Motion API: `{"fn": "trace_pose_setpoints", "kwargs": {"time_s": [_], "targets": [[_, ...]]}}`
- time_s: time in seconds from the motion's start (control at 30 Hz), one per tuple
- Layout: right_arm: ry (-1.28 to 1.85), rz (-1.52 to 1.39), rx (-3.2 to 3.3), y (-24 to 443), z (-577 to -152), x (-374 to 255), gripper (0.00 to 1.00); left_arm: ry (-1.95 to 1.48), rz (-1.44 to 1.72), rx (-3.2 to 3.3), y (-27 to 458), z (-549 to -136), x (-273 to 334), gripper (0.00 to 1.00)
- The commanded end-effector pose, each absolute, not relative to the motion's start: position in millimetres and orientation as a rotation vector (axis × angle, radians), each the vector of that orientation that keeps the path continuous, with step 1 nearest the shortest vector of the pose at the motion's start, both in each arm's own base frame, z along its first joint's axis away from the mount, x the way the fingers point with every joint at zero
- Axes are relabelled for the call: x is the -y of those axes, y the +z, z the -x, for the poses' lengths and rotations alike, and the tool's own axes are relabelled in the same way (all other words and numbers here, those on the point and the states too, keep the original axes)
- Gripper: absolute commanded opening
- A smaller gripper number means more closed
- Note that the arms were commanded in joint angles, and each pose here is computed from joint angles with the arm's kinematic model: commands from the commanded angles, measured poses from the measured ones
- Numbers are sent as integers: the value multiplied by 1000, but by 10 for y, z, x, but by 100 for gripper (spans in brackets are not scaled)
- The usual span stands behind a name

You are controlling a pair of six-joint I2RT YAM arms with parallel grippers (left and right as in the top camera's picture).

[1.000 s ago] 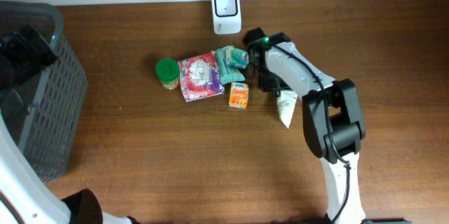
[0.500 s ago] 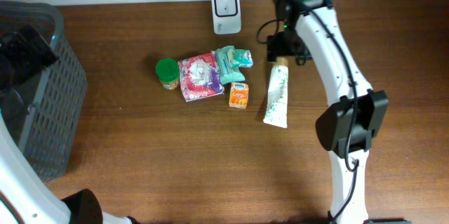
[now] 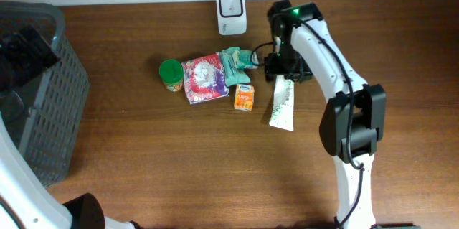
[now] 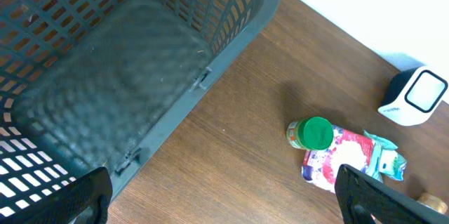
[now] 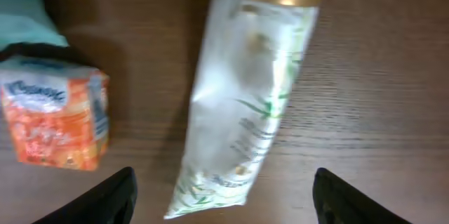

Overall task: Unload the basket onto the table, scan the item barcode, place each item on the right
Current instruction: 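Regrasp the tube by its crimped end and lift it upright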

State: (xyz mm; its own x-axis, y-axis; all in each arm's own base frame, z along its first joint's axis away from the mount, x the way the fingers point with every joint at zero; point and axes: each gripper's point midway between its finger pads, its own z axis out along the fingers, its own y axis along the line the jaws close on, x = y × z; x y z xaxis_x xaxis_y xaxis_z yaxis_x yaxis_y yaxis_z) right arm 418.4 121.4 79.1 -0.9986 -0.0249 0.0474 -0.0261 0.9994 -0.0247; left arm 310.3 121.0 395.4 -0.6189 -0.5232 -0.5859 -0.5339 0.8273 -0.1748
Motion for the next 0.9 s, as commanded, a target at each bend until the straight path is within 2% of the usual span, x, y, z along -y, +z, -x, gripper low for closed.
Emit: {"fn": "trace_pose_setpoints", "kwargs": {"time_s": [0.0, 0.1, 0.2, 0.37, 0.4, 0.43, 0.63, 0.8, 0.83, 0.87], "targets": [[21, -87, 3110, 800, -4168, -1381, 76, 16, 784, -2351, 3973, -3081, -1210, 99], [25, -40, 3124, 822, -4237, -1252, 80, 16, 784, -2351, 3973, -3081, -1210, 99], [26, 36, 3119, 821, -4282, -1041, 79, 16, 784, -2351, 3973, -3081, -1210, 99], [28, -3, 3121, 507, -4226, -1268, 79, 16, 784, -2351, 3973, -3081, -1210, 99], [30, 8, 3116, 441, -4200, -1291, 63, 16, 784, -2351, 3973, -3081, -1210, 99], [31, 6, 3111, 433, -4187, -1291, 60, 16, 784, -2351, 3973, -3081, -1210, 99], [-54, -49, 3092, 477, -4100, -1540, 59, 16, 784, -2351, 3973, -3081, -1210, 99], [9, -7, 3123, 1014, -4240, -1172, 57, 16, 784, -2351, 3973, -3081, -1210, 99], [21, -18, 3100, 1013, -4222, -1003, 53, 16, 784, -2351, 3973, -3081, -1210, 99], [27, -1, 3078, 966, -4198, -906, 41, 16, 784, -2351, 3973, -3081, -1210, 99]]}}
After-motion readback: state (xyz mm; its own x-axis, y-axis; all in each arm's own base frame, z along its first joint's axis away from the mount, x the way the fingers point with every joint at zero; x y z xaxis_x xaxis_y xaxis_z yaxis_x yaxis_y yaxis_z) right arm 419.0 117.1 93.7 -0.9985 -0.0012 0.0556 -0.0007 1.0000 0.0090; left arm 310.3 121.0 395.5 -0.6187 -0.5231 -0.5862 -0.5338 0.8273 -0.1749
